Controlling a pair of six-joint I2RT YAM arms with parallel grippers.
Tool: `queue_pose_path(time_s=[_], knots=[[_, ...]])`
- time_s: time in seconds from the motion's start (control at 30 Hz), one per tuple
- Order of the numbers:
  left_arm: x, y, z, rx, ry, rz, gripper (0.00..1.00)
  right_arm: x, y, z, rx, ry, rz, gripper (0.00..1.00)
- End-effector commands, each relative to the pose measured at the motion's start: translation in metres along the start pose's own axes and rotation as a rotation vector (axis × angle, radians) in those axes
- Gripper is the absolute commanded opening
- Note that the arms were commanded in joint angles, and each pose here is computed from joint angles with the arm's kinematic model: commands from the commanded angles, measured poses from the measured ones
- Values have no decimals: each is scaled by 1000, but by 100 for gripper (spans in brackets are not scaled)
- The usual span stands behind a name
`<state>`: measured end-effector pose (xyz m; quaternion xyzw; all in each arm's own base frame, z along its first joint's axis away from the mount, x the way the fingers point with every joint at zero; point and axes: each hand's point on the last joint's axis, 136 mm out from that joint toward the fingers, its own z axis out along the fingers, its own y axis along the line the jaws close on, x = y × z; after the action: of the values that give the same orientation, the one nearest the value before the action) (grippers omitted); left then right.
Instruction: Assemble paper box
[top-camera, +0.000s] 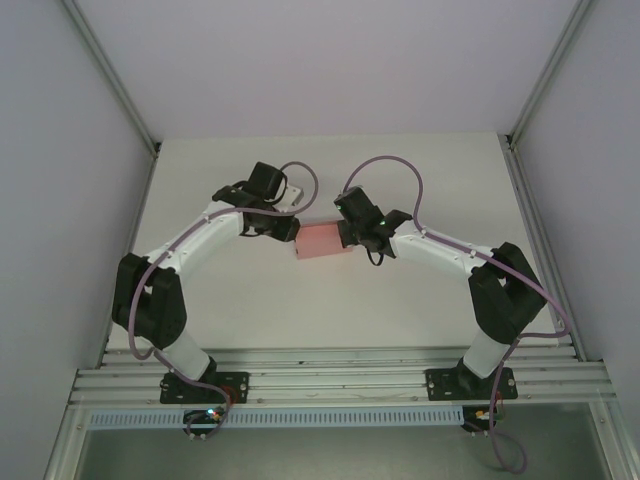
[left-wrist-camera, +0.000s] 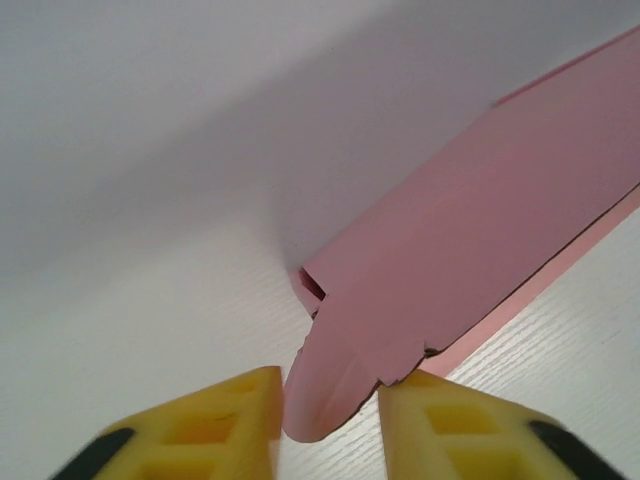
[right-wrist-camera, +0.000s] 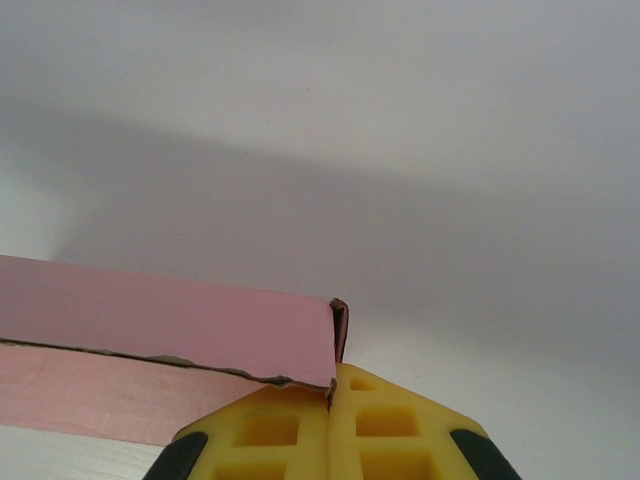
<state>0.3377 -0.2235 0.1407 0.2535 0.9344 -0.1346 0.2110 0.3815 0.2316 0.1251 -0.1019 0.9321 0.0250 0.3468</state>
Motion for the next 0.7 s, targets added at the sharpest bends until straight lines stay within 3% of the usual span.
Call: queue_pose_path(time_s=[0.0,0.3,0.5,0.67], knots=[[-6,1,1,3,-3,21,18,58,-9,9,36,211,-82,0],[-7,-3,0,25,6,-58,0,58,-9,9,42,209,-81,0],[-6,-9,5,71,53,-261,0,60,-9,7,89,213,-93,0],[-12,-27,4,232,53,-437,0,61,-5,3,101,198,-80,0]])
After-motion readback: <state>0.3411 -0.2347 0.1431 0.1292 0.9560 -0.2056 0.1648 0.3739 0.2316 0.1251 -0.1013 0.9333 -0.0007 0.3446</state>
